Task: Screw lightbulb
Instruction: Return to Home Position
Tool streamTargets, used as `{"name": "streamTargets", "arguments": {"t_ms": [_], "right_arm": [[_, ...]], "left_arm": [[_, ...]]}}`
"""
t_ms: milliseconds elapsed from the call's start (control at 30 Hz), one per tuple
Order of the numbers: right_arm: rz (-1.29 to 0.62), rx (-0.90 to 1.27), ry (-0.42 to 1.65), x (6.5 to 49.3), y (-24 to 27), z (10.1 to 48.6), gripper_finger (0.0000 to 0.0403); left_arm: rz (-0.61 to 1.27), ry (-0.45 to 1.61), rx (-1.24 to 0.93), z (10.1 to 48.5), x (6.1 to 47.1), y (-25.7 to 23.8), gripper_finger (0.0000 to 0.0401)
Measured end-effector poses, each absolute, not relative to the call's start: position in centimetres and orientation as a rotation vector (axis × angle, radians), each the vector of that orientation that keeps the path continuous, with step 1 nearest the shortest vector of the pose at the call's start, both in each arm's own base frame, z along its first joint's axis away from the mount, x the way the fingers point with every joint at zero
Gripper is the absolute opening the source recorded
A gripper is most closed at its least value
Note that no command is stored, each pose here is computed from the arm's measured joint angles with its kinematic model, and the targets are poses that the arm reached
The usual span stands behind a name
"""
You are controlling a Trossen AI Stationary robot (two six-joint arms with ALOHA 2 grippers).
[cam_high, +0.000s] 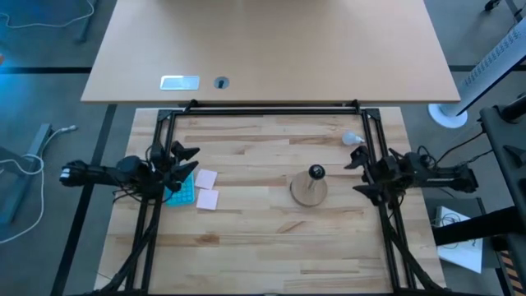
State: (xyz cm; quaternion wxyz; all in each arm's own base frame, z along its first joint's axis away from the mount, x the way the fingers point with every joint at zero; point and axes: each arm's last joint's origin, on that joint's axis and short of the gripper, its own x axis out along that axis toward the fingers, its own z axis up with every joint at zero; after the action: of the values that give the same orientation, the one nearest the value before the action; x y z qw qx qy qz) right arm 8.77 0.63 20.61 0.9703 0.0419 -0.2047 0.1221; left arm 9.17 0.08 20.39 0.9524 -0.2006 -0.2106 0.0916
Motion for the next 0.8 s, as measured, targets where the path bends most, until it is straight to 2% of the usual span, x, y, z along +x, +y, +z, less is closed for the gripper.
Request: {"name": "streamTargets", "arguments": {"t_ms": [467,800], "right_arm": [[0.288,0.096,-0.351,8.9,0.2,20.2,0.0309],[0.261,0.099,-0.217,9.3,0.1,18.9,0.0309]], "left_arm": [[0.179,-0.434,-0.432,20.3,8.8,0.1,0.0291],[0.206,-0.462,-0.287,22.1,8.3,0.2,0.0291]]}}
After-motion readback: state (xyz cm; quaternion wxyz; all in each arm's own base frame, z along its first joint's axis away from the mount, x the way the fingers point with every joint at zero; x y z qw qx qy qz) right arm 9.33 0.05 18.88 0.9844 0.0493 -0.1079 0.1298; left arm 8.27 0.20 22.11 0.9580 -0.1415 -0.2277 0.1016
